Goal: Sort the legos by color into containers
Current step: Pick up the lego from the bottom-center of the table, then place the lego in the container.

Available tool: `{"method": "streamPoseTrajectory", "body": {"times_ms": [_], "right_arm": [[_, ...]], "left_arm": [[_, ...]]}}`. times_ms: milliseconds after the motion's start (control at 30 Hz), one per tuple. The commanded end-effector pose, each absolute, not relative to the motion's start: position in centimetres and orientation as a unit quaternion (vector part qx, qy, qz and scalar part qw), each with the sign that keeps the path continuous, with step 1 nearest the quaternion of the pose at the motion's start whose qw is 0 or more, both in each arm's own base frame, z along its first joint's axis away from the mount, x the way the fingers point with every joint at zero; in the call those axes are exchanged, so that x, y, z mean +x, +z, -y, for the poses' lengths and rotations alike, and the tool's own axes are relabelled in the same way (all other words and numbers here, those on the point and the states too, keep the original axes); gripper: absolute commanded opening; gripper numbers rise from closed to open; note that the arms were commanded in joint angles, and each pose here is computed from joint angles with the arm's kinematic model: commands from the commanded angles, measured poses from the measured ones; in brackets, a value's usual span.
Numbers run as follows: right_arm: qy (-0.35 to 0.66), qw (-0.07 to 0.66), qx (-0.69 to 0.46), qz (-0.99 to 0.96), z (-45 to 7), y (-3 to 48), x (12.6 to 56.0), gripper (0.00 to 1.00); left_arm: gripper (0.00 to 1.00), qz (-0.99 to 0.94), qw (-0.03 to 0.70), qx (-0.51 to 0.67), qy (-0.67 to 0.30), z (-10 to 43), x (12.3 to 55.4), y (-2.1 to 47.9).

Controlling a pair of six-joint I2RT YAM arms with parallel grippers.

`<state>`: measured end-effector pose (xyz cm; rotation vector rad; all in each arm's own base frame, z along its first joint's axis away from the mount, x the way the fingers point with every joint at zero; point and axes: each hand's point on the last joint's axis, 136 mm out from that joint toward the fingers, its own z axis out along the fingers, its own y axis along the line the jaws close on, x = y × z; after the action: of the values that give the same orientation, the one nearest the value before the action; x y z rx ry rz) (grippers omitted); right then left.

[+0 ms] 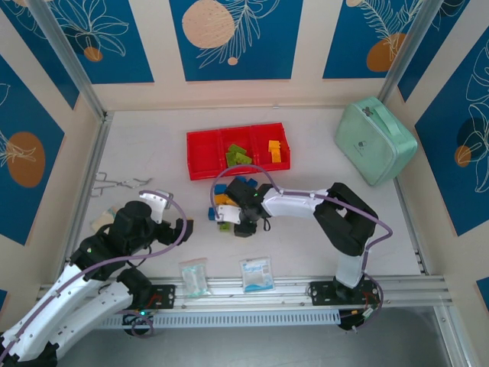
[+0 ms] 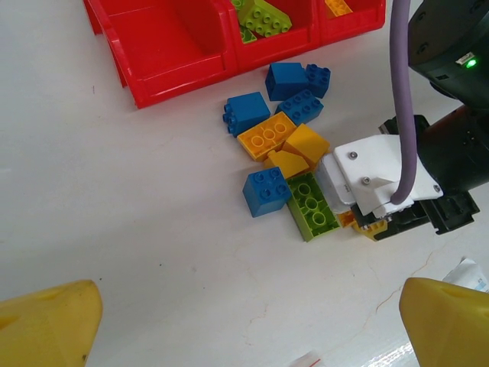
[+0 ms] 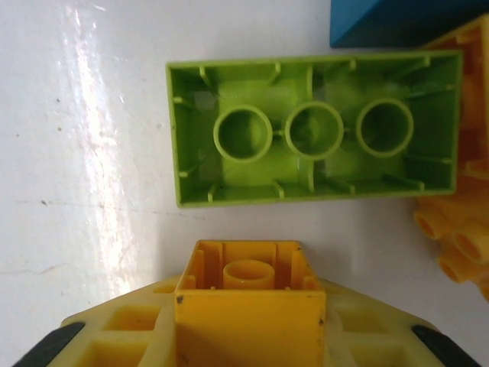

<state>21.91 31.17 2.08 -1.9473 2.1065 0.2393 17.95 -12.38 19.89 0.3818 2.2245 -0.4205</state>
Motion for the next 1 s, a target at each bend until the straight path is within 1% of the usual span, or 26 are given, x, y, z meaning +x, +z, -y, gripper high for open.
{"method": "streamPoseTrajectory", "body": {"times_ms": [0,33,200,267,367,400,467,667,767,967], "right_arm": [[0.093,0.155,-0.653,-0.735,-30.7,4.9,22.5,0.13],[0.101,0.168,-0.645,-0.739,-30.7,5.9,22.9,0.13],[0.15,0.236,-0.573,-0.77,-29.8,11.4,26.0,0.04],[0.171,0.271,-0.522,-0.791,-28.9,14.1,28.3,0.0],[0.194,0.31,-0.418,-0.832,-26.8,17.4,32.6,0.0],[0.199,0.312,-0.377,-0.849,-26.0,18.1,34.1,0.0],[0.207,0.295,-0.287,-0.887,-23.8,19.0,37.2,0.0],[0.236,0.257,-0.163,-0.923,-21.4,18.5,43.3,0.0],[0.25,0.229,-0.116,-0.934,-20.8,17.1,45.6,0.0],[0.271,0.2,-0.074,-0.939,-21.1,14.7,48.2,0.0]], "left_arm": [[0.99,-0.88,0.417,0.148,-0.172,12.4,17.8,20.6],[0.99,-0.88,0.417,0.148,-0.173,12.4,17.8,20.7],[0.99,-0.88,0.417,0.148,-0.174,12.4,17.8,20.7],[0.99,-0.88,0.416,0.149,-0.174,12.5,17.8,20.6],[0.99,-0.88,0.417,0.148,-0.174,12.5,17.8,20.7],[0.99,-0.879,0.417,0.149,-0.175,12.5,17.8,20.7],[0.99,-0.88,0.416,0.149,-0.175,12.5,17.8,20.6],[0.99,-0.88,0.416,0.149,-0.175,12.5,17.8,20.6],[0.99,-0.88,0.417,0.149,-0.175,12.5,17.8,20.7],[0.99,-0.88,0.416,0.149,-0.174,12.5,17.8,20.6]]}}
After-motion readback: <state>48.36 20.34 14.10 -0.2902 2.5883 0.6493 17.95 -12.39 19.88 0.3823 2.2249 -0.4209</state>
